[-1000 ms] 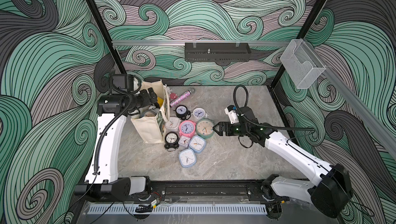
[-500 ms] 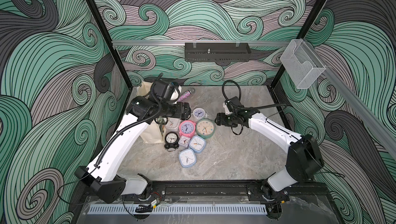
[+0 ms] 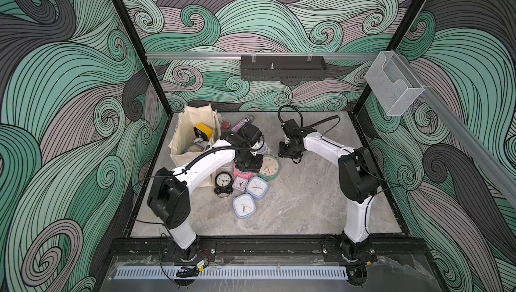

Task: Put the alarm clock into the canvas bag
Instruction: Adjust the alarm at the center of the board.

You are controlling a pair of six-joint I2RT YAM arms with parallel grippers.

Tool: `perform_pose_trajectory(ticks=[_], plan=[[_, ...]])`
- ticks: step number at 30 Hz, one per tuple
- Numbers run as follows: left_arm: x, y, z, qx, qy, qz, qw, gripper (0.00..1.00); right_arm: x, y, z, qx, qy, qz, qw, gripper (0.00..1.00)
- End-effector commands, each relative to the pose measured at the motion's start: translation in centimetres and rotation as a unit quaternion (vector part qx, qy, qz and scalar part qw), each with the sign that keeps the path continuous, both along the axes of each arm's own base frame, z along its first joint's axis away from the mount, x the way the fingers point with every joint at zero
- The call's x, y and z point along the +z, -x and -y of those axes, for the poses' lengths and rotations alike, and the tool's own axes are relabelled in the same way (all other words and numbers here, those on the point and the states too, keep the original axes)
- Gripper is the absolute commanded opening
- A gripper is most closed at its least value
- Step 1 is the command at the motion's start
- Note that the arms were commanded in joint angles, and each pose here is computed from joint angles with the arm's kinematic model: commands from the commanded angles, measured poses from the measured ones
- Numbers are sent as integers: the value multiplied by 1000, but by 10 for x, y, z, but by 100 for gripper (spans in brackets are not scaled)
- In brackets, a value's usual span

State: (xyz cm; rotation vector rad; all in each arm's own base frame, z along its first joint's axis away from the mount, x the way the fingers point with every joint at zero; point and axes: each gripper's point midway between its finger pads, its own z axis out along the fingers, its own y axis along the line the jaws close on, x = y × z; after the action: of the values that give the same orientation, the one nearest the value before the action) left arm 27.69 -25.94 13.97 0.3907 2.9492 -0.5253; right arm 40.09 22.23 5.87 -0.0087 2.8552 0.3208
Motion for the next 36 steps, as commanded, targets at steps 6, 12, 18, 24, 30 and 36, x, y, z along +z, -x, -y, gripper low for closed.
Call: perform_pose_trajectory(ticks=[6,12,18,24,30,36], plan=[[-33,-15,5,9,-34,-12,999,5,-9,-1,-3,32,16,-20,999,46],[-54,-20,-3,12,-77,-20,997,0,-11,-1,-4,38,14,-27,999,46],[-67,-33,-9,23,-111,-14,993,0,-12,-2,-8,45,6,-29,999,46],[-76,-44,-7,31,-123,-10,992,0,-10,-3,-11,50,-1,-29,998,46],[-86,-45,-9,33,-136,-20,990,0,-13,-6,-8,46,3,-33,998,46],[-94,-44,-9,35,-139,-25,989,0,-18,-3,-8,49,1,-45,998,45]])
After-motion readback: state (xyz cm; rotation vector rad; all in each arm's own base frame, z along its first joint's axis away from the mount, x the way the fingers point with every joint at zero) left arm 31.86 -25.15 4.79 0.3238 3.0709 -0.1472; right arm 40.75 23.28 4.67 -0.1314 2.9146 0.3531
